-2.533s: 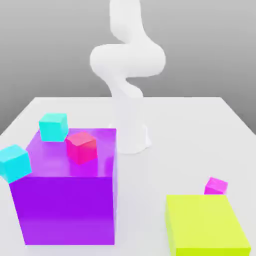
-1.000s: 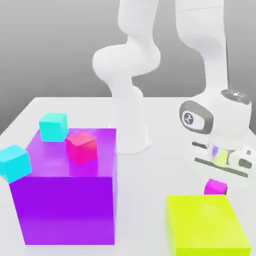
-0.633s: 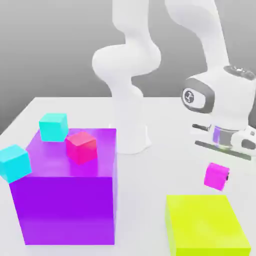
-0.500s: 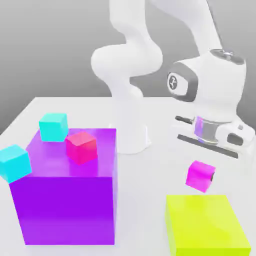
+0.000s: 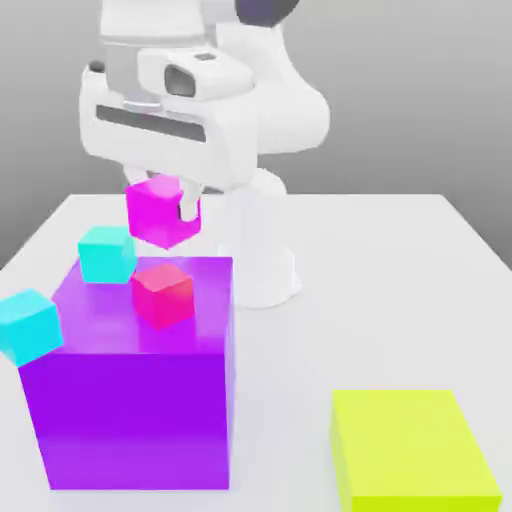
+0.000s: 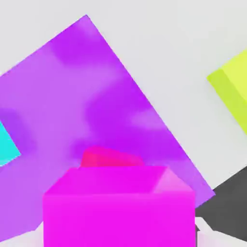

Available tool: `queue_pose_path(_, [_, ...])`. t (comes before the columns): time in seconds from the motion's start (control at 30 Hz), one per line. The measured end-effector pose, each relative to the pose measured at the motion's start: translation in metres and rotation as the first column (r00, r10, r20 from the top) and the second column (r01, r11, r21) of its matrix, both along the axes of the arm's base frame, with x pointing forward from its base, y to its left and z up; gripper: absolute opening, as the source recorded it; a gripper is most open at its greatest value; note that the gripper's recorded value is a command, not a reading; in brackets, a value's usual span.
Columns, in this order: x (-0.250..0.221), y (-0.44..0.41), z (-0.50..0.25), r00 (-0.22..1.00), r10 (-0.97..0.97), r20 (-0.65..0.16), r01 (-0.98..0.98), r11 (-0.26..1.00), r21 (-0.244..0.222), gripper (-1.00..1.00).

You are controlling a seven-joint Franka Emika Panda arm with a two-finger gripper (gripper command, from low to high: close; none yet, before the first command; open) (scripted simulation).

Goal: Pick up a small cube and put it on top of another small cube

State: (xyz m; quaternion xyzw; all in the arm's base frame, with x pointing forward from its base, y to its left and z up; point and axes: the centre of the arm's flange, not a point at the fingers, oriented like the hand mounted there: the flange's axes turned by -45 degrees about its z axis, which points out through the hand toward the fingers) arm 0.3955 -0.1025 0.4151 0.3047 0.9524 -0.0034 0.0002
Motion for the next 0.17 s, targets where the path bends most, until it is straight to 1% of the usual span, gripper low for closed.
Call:
queue_pose_path(0.03, [-0.0009, -0.0008, -0.014, 1.0, 0.0, 0.0, 0.0, 1.0, 0.001, -1.0])
queue_pose_path(0.07, [-0.0016, -0.0012, -0.0211, 1.0, 0.0, 0.0, 0.0, 1.0, 0.001, 1.0])
queue_pose_path(0.17, [-0.0016, -0.0012, -0.0211, 1.0, 0.0, 0.0, 0.0, 1.0, 0.001, 1.0])
